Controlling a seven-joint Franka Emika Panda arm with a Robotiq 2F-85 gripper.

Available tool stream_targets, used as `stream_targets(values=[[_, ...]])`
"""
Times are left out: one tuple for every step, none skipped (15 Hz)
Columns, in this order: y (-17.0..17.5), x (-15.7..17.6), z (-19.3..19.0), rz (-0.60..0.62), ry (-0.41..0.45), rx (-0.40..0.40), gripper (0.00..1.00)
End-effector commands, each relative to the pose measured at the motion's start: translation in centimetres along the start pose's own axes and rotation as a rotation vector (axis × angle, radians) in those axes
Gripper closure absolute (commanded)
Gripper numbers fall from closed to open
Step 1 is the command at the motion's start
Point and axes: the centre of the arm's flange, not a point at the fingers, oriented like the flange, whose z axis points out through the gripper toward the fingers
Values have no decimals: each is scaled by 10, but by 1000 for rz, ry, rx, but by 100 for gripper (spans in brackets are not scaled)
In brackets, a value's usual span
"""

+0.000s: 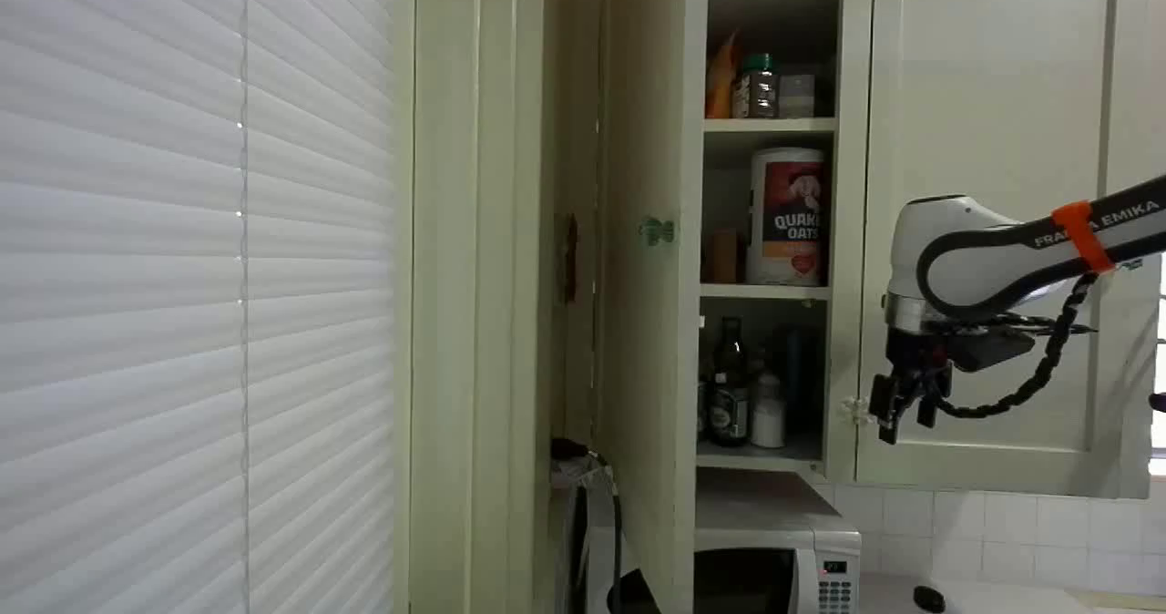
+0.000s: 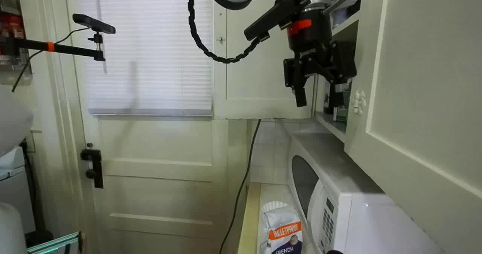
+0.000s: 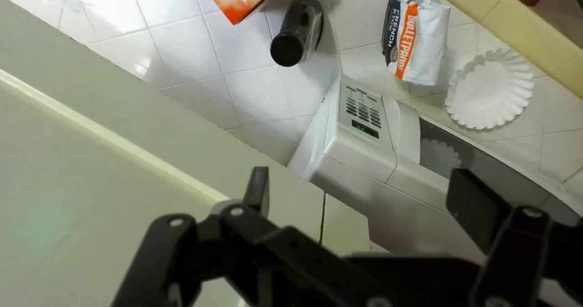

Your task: Remove the coffee jar from the open cabinet and put it on the counter.

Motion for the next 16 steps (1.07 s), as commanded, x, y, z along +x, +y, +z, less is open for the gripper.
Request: stream_targets(values=[[0,0,0,0,0,0,0],[0,0,0,0,0,0,0],[0,0,0,0,0,0,0],[0,0,0,0,0,0,0],[0,0,0,0,0,0,0],[0,0,0,0,0,0,0],[0,0,0,0,0,0,0],[0,0,0,0,0,0,0],[-4,6,-10,5,23,12,0],[-11,13,-25,4,49,10,0],[-14,17,-33,0,68,-3,0],[-24,25,-57,3,102,6,0],[-30,30,-71,9,134,-6,0],[-37,36,-89,29,165,-23,0],[-43,41,-104,45,186,-18,0],[-49,44,-119,64,212,-21,0]])
